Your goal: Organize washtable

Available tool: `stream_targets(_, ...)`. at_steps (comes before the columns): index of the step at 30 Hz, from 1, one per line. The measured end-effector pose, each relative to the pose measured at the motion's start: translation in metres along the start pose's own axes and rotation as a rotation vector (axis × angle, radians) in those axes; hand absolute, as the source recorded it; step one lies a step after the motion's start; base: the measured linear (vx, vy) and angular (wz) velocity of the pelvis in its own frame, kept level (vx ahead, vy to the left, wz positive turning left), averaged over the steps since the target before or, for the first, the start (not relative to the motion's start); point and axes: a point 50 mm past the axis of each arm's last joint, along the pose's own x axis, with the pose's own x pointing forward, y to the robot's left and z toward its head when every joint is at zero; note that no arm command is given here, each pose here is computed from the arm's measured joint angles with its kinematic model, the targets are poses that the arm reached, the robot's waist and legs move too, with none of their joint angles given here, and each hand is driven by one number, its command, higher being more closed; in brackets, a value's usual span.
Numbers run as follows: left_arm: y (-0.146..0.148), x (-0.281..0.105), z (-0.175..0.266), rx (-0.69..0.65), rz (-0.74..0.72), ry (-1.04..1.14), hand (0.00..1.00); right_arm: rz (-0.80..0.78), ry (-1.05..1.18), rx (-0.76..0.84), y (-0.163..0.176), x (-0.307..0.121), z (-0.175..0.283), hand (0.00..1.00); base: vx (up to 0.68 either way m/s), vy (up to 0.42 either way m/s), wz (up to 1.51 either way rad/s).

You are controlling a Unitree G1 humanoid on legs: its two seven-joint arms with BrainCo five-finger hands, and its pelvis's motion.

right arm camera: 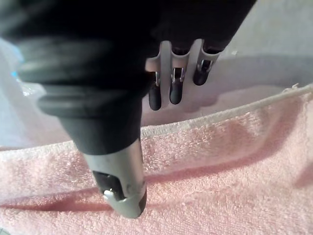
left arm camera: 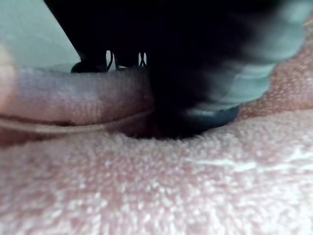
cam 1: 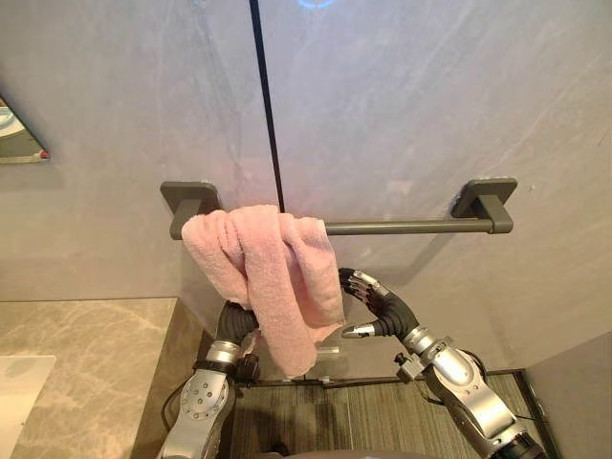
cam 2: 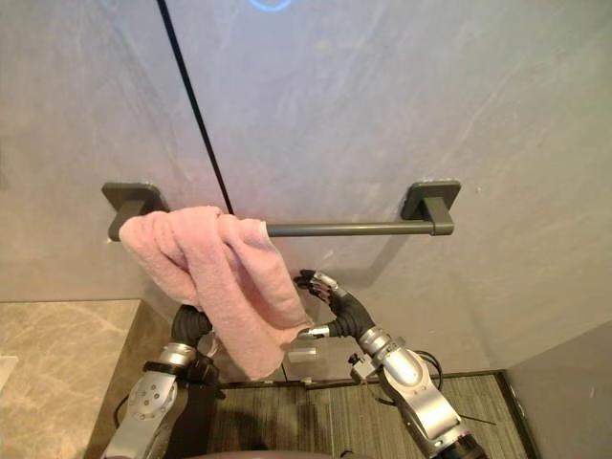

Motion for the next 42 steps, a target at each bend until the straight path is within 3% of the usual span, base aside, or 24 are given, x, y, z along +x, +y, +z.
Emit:
stream_targets(18,-0.003,0.0,-0.002,-0.033,0.021,0.001,1.0,-0.051,-0.029,0.022,0.002,0.022,-0.001,1.0,-0.02,-0.01,0.05)
stream_targets(25,-0.002,0.0,-0.001,-0.031,0.029,-0.001,1.0,-0.131,-0.051,-0.048,-0.008,0.021,0.004,1.0,0.0,0.0,0.0)
stream_targets(42,0.014,-0.001,0.002,-0.012,0.094,-0.015,1.0,-0.49,-0.188,-0.116,-0.058,-0.028,0.034,1.0,0.0,0.0,-0.02)
